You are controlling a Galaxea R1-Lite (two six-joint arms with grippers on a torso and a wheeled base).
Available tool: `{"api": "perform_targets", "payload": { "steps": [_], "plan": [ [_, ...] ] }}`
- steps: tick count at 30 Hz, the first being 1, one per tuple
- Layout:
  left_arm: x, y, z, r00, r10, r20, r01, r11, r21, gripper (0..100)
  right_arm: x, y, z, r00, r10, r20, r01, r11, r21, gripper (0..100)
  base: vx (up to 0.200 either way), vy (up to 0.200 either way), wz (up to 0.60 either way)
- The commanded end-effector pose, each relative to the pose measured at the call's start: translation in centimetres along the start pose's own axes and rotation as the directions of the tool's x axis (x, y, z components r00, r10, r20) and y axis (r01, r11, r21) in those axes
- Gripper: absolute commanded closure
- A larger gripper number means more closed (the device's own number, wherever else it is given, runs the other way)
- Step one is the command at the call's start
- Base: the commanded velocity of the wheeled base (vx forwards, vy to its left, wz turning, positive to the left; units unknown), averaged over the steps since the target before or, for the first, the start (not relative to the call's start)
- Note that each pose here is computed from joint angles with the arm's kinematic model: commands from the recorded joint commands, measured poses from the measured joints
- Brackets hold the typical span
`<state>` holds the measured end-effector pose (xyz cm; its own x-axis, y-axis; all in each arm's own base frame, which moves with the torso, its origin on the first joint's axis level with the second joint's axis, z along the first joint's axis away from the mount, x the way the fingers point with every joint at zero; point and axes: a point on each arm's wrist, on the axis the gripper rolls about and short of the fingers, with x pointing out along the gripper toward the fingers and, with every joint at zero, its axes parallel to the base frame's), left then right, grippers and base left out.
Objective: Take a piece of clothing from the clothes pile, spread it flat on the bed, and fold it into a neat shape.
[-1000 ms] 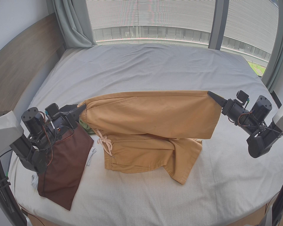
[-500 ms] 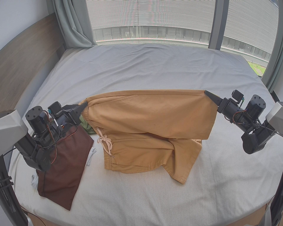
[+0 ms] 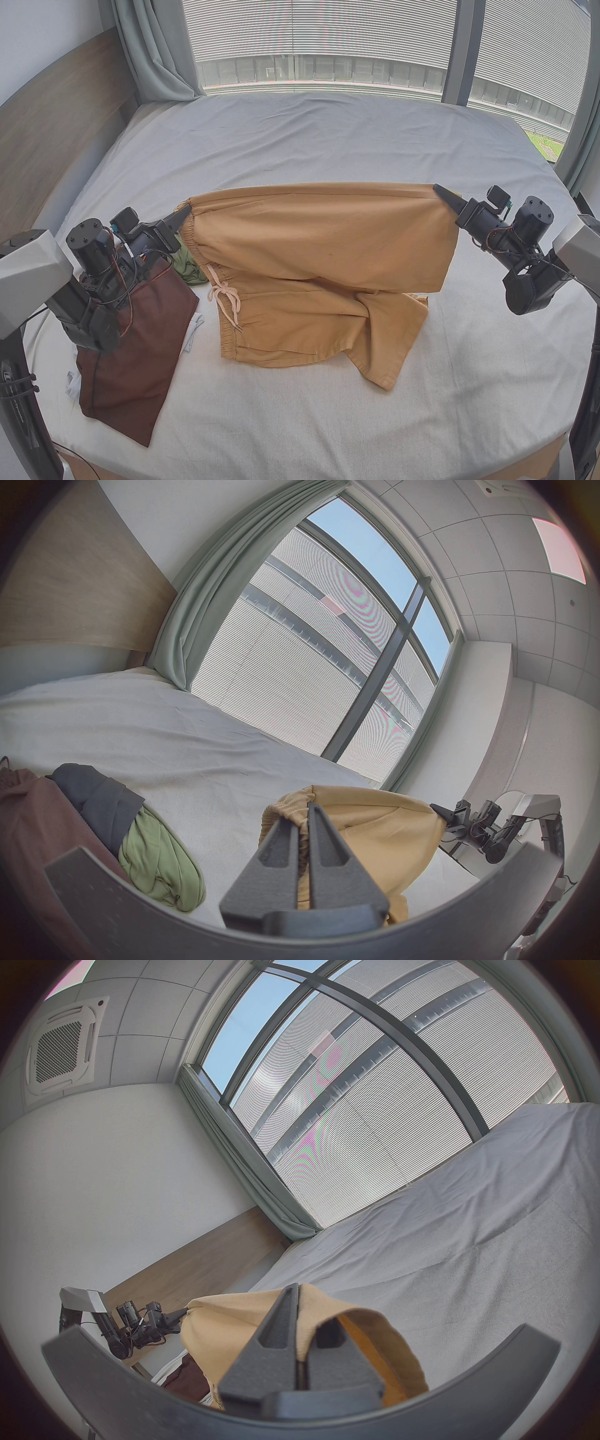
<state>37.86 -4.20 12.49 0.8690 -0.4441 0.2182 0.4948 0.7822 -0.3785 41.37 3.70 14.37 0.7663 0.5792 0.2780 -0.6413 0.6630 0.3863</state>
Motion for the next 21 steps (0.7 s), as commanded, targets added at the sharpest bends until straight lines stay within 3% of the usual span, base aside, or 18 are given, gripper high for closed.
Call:
{"api": "perform_targets", "payload": {
  "steps": [1, 21],
  "plan": [
    [0.7, 0.7, -1.2, 1.000, 0.006, -0.015, -0.006, 1.000, -0.006, 100, 0.3, -0.9, -0.9, 1.000, -0.007, -0.008, 0.007, 1.000, 0.006, 100, 0.000, 0.000, 0.00],
    [3.2, 2.7, -3.7, 0.999, 0.050, 0.017, -0.050, 0.999, -0.006, 100, 3.0, -4.1, -1.7, 1.000, -0.011, 0.005, 0.011, 1.000, 0.027, 100, 0.000, 0.000, 0.00]
  ]
}}
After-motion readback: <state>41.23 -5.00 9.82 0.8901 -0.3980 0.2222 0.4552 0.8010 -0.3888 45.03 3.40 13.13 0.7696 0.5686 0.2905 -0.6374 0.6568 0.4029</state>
